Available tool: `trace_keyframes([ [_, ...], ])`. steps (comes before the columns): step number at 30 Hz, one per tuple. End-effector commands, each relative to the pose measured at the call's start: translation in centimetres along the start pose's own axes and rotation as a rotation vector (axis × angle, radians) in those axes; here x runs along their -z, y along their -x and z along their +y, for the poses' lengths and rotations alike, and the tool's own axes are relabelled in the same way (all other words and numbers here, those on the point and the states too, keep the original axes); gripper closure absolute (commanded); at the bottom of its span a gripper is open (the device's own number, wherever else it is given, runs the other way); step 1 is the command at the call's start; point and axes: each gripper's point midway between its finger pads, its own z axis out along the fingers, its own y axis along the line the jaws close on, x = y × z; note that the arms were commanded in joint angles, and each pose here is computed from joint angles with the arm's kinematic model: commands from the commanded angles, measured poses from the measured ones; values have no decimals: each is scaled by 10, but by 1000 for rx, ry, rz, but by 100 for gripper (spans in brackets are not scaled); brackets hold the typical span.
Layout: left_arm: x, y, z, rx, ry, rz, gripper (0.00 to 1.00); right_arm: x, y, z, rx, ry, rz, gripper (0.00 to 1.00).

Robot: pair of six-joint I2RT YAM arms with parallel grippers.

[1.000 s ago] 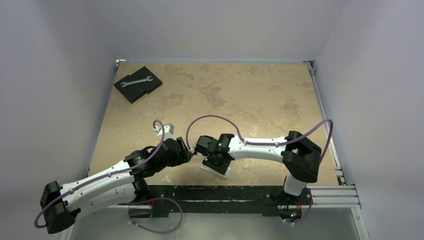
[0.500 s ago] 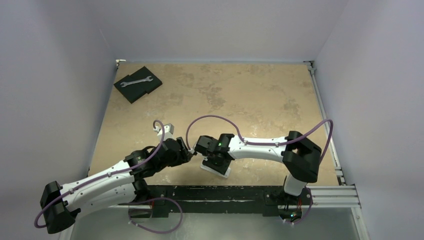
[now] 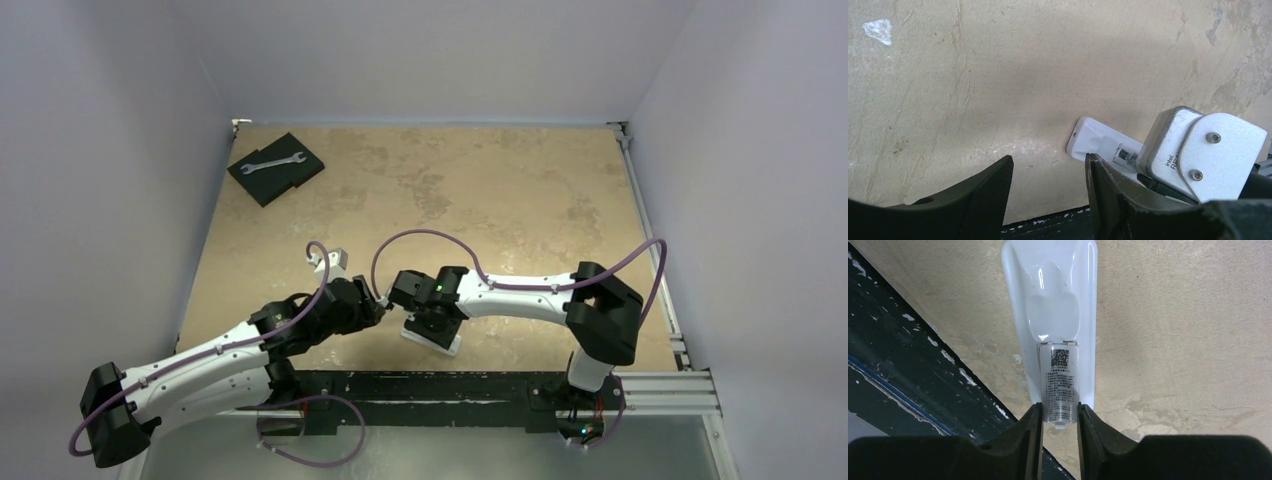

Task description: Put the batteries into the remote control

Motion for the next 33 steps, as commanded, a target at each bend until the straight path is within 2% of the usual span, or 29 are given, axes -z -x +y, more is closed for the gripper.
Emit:
trace_keyframes([
  [1, 1, 4, -6, 14, -27, -20, 46, 14, 14, 4, 13, 26, -47, 81],
  [33, 0, 2, -9, 14, -37, -11, 46, 9, 5, 7, 17, 32, -24, 82],
])
